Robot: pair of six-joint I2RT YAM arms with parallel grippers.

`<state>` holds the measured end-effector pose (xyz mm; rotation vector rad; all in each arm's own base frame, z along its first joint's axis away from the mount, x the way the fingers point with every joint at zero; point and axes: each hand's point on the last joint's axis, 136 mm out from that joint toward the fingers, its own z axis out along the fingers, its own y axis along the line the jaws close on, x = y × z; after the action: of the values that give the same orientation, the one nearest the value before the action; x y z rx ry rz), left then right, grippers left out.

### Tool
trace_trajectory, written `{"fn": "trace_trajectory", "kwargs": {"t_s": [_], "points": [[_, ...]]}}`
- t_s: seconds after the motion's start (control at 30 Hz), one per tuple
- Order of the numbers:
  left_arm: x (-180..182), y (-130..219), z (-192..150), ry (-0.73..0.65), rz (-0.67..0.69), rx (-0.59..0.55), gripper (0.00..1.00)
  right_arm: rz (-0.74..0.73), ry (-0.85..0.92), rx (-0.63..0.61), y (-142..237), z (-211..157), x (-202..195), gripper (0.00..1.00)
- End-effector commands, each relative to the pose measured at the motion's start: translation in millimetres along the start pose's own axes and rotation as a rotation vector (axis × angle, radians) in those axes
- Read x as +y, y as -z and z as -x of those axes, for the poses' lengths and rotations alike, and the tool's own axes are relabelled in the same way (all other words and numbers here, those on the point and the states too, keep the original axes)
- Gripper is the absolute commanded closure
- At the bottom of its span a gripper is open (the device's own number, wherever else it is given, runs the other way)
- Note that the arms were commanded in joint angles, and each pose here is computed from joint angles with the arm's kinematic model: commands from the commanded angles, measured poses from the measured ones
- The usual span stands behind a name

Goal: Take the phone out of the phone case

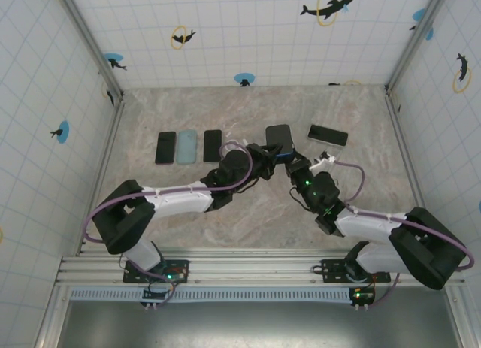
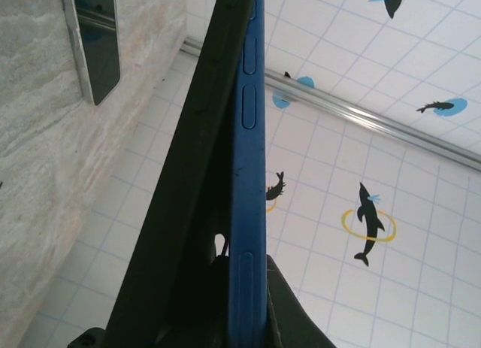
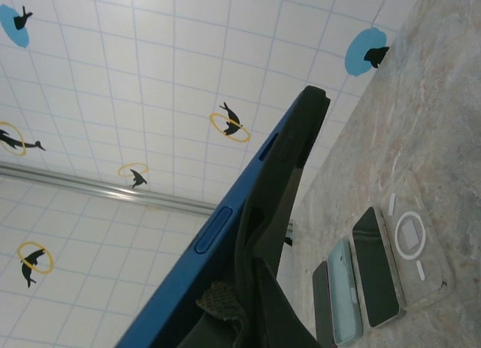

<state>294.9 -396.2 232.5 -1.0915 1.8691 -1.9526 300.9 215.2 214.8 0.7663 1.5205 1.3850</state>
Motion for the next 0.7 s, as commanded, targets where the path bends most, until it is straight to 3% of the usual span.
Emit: {"fn": "trace_trajectory", "kwargs": {"t_s": [0.0, 0.43, 0.67], "points": [[-29, -4, -4, 0.003, -0.077, 0.000, 0.94, 0.073, -0.015, -0.044, 2, 8, 25, 0.94], [-53, 1, -19, -0.056, -0.101, 0.047, 0.99, -0.148, 0.121, -0.127, -2, 24, -30, 0.95], [-49, 11, -14, -0.086, -0.078, 0.040, 0.99, -0.186, 0.124, -0.173, 0, 44, -46, 0.95]]}}
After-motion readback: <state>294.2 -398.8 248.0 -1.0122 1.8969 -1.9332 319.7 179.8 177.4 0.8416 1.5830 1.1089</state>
